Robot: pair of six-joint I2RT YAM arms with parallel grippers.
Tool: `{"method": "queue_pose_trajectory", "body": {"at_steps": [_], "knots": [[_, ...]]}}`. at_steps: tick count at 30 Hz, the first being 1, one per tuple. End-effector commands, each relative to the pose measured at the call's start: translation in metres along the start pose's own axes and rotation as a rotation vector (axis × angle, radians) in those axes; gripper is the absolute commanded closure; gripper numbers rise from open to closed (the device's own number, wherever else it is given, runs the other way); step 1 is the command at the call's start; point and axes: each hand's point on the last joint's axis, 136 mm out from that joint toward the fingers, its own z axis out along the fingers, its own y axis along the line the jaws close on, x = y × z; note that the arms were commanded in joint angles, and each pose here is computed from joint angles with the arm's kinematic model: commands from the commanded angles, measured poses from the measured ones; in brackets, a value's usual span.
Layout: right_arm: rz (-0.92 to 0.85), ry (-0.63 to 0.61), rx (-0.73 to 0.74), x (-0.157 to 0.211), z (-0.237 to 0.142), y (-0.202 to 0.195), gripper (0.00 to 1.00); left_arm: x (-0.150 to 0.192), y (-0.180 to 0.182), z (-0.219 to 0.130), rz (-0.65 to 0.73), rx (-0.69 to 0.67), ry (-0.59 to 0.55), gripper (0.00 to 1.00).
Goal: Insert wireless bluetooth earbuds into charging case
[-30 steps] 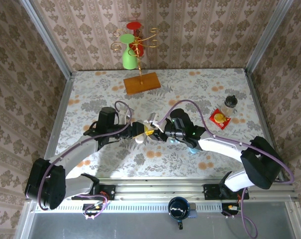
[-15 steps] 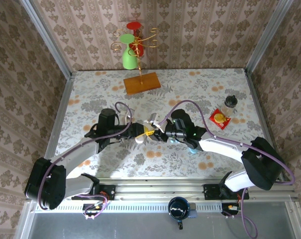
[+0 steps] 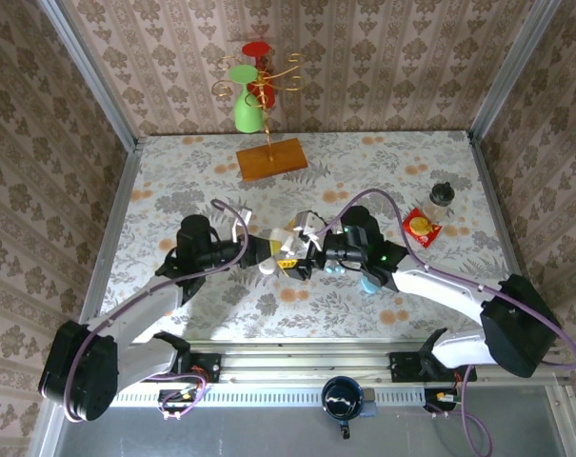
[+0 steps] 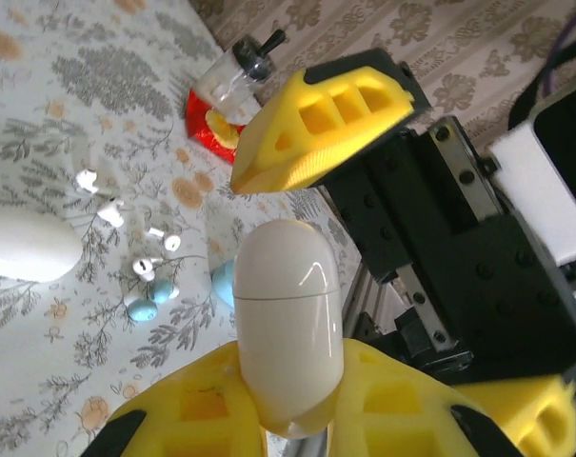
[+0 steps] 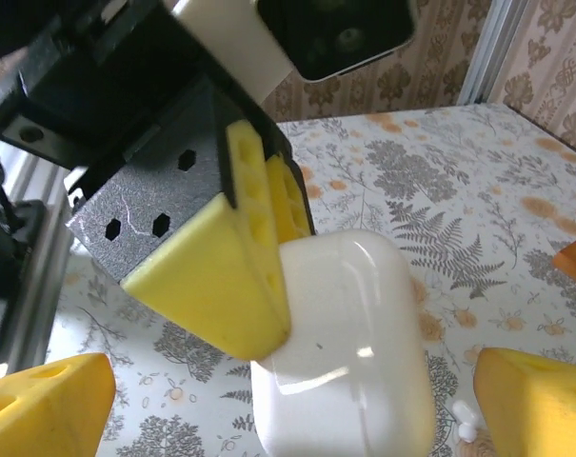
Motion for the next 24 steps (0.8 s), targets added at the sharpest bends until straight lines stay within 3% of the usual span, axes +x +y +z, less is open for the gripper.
{"method": "queue_pose_trajectory", "body": {"at_steps": [1,4,9,14,24], "knots": [[0.133,-0.110,-0.071,-0.019,-0.017,0.004,0.02,-0.017,-0.020,-0.006,0.219,0.052,-0.099,1.00],[0.269,-0.181,-0.061,-0.030,-0.030,-0.011,0.02,-0.026,-0.026,-0.008,0.332,0.049,-0.137,1.00],[0.425,-0.258,-0.163,-0.050,-0.043,-0.015,0.12,-0.043,-0.035,-0.007,0.450,0.057,-0.188,1.00],[0.466,-0.287,-0.294,-0.068,-0.045,-0.004,0.20,-0.054,-0.047,-0.006,0.450,0.115,-0.228,1.00],[0.526,-0.311,-0.241,-0.076,-0.028,-0.028,0.31,-0.057,-0.048,-0.008,0.390,0.114,-0.253,1.00]]}}
